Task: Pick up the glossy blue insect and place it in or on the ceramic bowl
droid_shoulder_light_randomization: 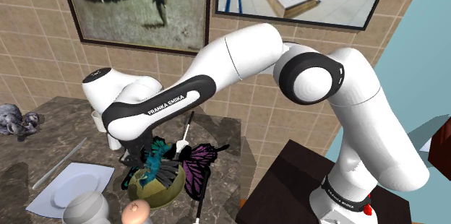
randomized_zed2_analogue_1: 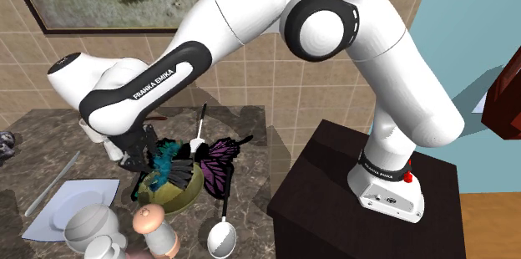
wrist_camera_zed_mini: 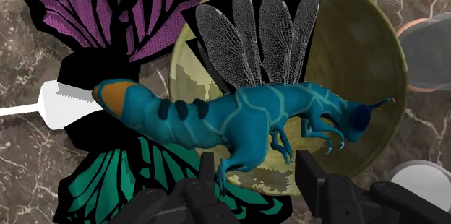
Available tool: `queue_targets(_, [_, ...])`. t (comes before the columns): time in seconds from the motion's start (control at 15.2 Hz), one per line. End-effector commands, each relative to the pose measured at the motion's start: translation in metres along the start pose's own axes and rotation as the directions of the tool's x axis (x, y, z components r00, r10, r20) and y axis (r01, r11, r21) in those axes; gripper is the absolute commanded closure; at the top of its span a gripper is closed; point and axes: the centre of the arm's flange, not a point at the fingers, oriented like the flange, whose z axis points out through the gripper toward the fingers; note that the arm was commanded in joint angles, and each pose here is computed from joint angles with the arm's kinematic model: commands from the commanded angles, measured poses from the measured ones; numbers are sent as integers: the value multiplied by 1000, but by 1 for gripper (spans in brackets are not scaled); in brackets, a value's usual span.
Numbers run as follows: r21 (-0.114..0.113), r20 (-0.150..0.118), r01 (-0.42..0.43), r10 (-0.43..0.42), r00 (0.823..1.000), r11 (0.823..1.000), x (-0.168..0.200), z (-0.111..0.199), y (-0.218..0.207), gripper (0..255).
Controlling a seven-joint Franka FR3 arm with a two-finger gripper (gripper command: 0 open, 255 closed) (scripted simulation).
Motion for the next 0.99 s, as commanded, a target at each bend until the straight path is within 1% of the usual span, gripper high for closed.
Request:
queue_targets(0.0, [0,-1,0,0,1000,1000,1,10,-2,255])
queue_targets(0.26, [0,-1,0,0,1000,1000,5,31,-5,255])
queue_targets(0.79, [0,-1,0,0,1000,1000,5,31,-5,255])
queue_targets(0.86, [0,-1,0,0,1000,1000,4,31,-5,0])
queue_targets(0.92, [0,-1,0,0,1000,1000,5,30,-5,0])
